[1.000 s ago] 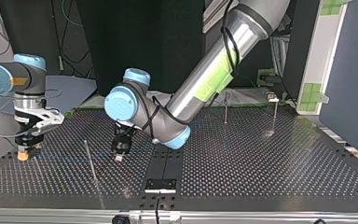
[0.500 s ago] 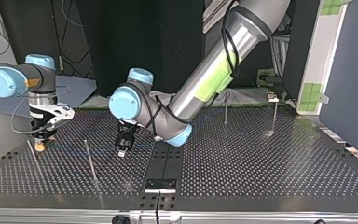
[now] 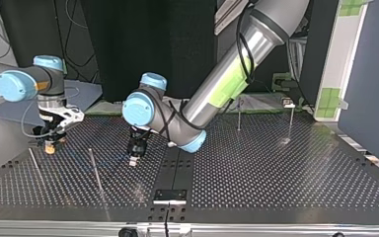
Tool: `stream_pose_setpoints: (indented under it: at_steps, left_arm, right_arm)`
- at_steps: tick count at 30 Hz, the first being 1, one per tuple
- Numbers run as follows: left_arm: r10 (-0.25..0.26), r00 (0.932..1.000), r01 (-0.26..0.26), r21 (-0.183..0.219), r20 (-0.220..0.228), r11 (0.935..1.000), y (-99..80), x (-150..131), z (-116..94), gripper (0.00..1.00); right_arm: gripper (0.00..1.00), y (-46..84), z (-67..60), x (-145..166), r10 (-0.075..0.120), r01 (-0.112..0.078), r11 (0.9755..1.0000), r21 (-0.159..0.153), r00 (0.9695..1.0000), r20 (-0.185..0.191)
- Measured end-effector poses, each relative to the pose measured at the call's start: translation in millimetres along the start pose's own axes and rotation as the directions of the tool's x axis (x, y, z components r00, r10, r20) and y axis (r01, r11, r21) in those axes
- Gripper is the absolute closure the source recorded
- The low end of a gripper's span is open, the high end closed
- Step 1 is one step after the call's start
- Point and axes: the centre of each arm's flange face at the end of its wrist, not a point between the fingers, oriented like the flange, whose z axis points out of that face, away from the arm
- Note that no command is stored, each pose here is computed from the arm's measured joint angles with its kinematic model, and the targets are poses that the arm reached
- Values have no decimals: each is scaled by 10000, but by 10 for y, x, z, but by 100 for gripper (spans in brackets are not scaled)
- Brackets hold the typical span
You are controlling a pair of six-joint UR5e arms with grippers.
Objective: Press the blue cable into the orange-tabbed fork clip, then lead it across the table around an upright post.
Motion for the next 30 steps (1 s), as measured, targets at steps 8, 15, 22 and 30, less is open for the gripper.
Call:
stream_pose_setpoints:
  at_steps: [8, 15, 22, 30]
  left_arm:
    - [-161, 9996, 154, -331, -210, 9993, 65, 128, -23, 0]
    - [-575, 9981, 560, -617, -219, 9965, 146, 154, -5, 0]
    - [-742, 9965, 708, -863, -374, 9938, 273, 250, 13, 0]
    - [-691, 9952, 616, -1058, -689, 9925, 405, 451, 3, 0]
  right_arm:
    - [100, 43, -28, -169, -46, 53, 9996, -288, 9997, 258]
    - [100, 119, -71, -643, -29, 99, 9971, -751, 9957, 924]
    - [100, 202, -125, -1133, 107, 24, 9948, -1022, 9918, 1270]
    - [100, 287, -107, -1589, 86, 114, 9924, -1227, 9869, 1609]
